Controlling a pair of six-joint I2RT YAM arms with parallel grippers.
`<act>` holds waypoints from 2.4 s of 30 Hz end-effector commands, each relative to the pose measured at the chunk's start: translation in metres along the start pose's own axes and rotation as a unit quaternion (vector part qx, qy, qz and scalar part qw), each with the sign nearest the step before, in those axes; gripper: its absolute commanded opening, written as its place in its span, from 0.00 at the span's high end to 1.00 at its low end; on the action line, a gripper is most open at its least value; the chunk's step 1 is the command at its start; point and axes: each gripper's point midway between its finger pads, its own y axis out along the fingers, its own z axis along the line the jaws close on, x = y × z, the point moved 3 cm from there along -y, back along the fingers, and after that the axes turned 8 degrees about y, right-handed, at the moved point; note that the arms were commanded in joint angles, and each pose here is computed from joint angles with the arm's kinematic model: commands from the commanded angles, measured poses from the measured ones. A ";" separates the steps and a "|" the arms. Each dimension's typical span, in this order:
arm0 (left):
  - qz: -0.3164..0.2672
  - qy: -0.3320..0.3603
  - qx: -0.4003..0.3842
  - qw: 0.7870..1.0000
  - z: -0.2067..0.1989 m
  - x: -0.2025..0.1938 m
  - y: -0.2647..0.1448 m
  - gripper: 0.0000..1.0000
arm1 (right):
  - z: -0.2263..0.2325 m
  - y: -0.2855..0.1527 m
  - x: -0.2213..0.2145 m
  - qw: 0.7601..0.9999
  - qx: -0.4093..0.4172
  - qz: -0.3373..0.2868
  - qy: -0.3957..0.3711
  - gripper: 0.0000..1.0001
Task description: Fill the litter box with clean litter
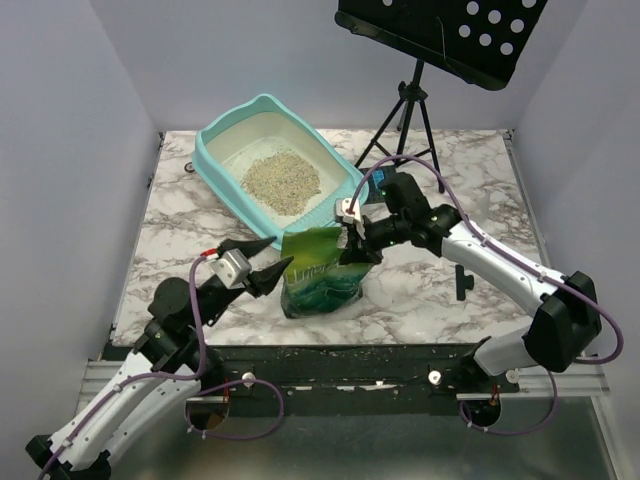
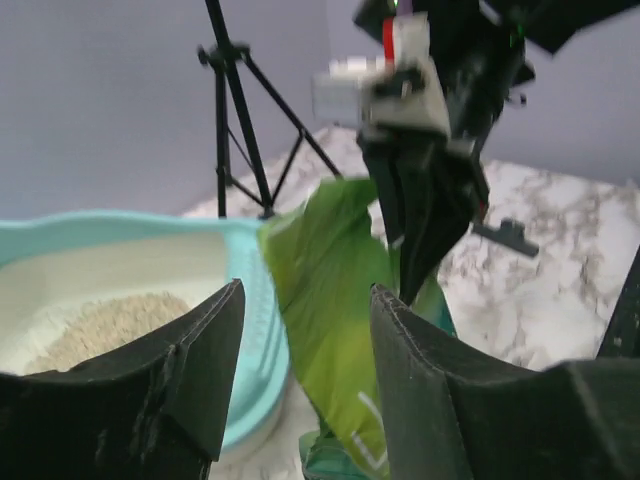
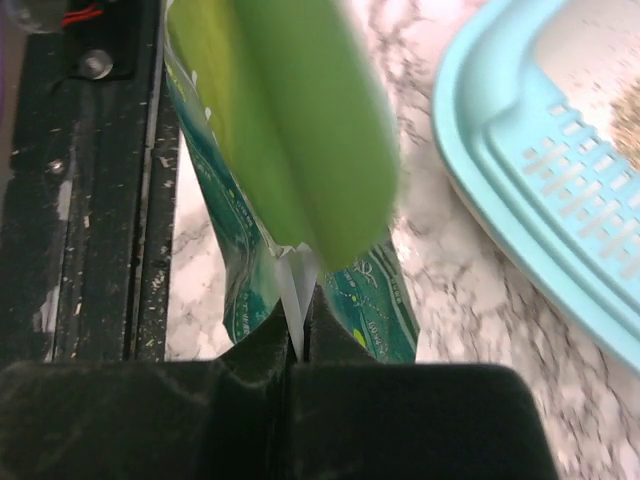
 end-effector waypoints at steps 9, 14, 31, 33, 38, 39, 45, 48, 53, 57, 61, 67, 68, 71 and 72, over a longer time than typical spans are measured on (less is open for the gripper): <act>0.053 0.171 -0.130 0.975 0.001 0.062 0.015 0.07 | 0.017 -0.046 0.031 0.985 -0.169 -0.001 0.030 1.00; 0.091 0.176 -0.193 0.961 -0.001 0.065 0.044 0.05 | 0.046 -0.039 0.018 0.988 -0.156 -0.015 -0.007 0.99; 0.162 0.049 -0.410 0.896 -0.039 0.046 0.095 0.02 | 0.054 -0.046 -0.006 0.983 -0.178 -0.028 -0.020 0.99; 0.178 0.043 -0.411 0.893 -0.039 0.034 0.098 0.02 | 0.055 -0.047 -0.005 0.983 -0.179 -0.029 -0.019 0.99; 0.211 0.033 -0.411 0.886 -0.036 0.009 0.113 0.02 | 0.059 -0.051 -0.003 0.983 -0.178 -0.038 -0.026 1.00; 0.217 0.030 -0.413 0.884 -0.036 0.005 0.115 0.02 | 0.060 -0.051 -0.003 0.983 -0.178 -0.039 -0.027 1.00; 0.262 0.002 -0.423 0.868 -0.041 -0.026 0.116 0.09 | 0.060 -0.051 -0.005 0.983 -0.179 -0.033 -0.023 1.00; 0.281 -0.007 -0.426 0.860 -0.045 -0.040 0.111 0.36 | 0.058 -0.050 -0.007 0.982 -0.183 -0.028 -0.020 1.00; 0.292 0.027 -0.387 0.874 -0.039 -0.045 0.102 1.00 | 0.051 -0.054 -0.003 0.977 -0.212 -0.033 -0.008 0.99; 0.265 0.083 -0.310 0.909 -0.022 -0.020 0.096 1.00 | 0.041 -0.067 0.011 0.963 -0.262 -0.056 0.013 0.78; 0.175 0.173 -0.214 0.945 -0.003 0.005 0.084 1.00 | 0.042 -0.082 0.029 0.956 -0.285 -0.069 0.011 0.43; 0.167 0.266 -0.164 0.935 0.023 0.015 0.079 1.00 | 0.040 -0.109 0.060 0.946 -0.318 -0.066 -0.017 0.39; 0.165 0.276 -0.166 0.932 0.025 0.018 0.079 1.00 | 0.041 -0.112 0.065 0.945 -0.318 -0.070 -0.023 0.38; 0.140 0.304 -0.165 0.928 0.027 0.031 0.079 1.00 | 0.043 -0.118 0.080 0.945 -0.315 -0.080 -0.042 0.39; 0.132 0.310 -0.163 0.927 0.027 0.035 0.078 1.00 | 0.043 -0.115 0.082 0.948 -0.305 -0.076 -0.043 0.40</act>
